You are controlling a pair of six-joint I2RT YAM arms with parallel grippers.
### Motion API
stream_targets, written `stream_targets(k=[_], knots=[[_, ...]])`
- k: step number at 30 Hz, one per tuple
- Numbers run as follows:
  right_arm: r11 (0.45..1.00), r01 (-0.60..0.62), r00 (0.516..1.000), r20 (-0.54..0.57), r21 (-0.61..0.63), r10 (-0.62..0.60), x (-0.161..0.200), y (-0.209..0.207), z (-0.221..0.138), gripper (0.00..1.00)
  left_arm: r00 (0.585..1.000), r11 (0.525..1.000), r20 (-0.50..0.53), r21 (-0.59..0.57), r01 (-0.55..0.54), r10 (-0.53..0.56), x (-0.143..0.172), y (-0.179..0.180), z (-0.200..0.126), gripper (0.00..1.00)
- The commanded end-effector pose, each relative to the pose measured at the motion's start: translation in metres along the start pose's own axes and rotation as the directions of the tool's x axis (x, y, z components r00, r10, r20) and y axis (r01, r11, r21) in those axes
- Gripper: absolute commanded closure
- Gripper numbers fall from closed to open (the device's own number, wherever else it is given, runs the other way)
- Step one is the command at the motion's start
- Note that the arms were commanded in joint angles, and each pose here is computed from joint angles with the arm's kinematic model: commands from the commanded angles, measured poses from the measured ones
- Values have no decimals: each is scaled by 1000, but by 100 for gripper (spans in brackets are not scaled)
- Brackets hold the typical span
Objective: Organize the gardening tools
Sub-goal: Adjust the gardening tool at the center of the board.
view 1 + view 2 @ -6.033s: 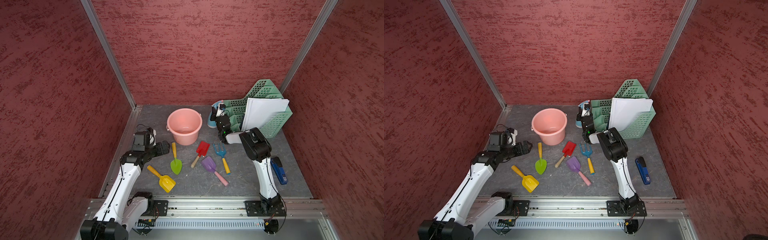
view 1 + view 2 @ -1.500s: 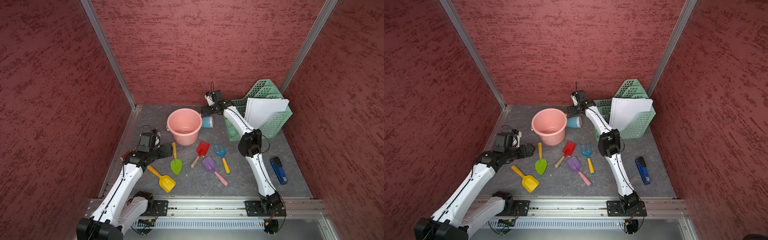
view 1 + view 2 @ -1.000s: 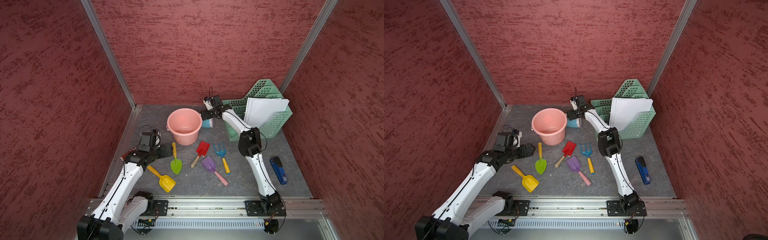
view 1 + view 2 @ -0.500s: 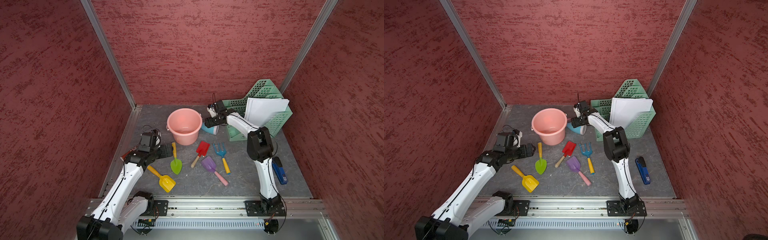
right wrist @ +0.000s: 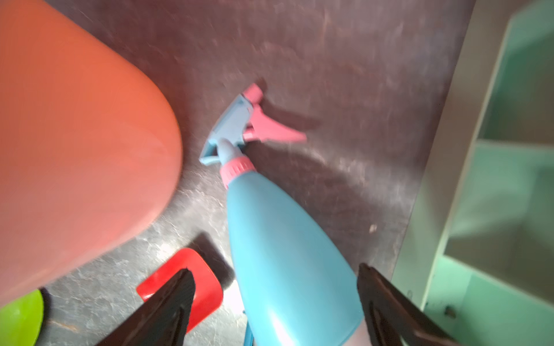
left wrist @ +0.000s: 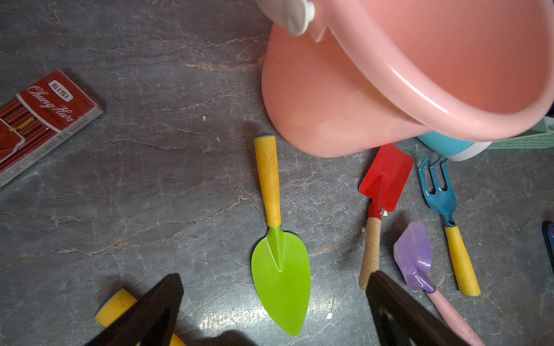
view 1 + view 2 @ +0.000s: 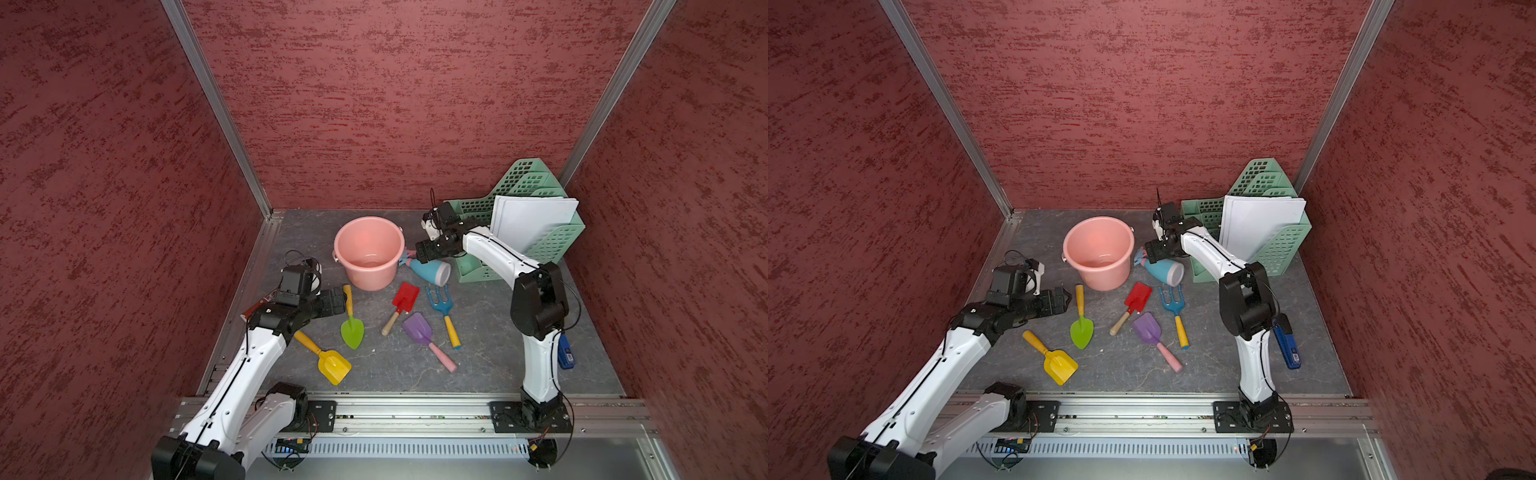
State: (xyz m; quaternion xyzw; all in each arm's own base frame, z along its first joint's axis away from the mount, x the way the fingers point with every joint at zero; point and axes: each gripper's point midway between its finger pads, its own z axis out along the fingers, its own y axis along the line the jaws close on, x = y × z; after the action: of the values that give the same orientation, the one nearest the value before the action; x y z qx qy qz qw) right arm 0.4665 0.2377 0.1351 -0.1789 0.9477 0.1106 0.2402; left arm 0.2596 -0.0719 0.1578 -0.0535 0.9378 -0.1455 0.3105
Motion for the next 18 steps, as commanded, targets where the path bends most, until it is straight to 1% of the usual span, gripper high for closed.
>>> stream_targets(k=[1, 4, 11, 13, 18], knots=[[995, 91, 995, 46, -36, -89, -21, 11, -1, 12, 1000, 1000, 15, -3, -1, 1, -1, -1, -3, 0], [987, 150, 988, 30, -54, -148, -17, 15, 16, 14, 1000, 1000, 18, -5, -1, 1, 0, 0, -4, 0], [981, 180, 984, 12, -77, -180, -6, 16, 45, 16, 1000, 1000, 12, -6, -1, 1, 0, 0, -3, 0], [978, 185, 983, 19, -100, -185, -5, 22, 52, 16, 1000, 1000, 15, -9, -1, 1, 0, 0, -3, 0], [965, 226, 974, 65, -134, -219, -13, 47, 55, 16, 1000, 1000, 12, -11, -2, 2, 1, 0, -3, 0]])
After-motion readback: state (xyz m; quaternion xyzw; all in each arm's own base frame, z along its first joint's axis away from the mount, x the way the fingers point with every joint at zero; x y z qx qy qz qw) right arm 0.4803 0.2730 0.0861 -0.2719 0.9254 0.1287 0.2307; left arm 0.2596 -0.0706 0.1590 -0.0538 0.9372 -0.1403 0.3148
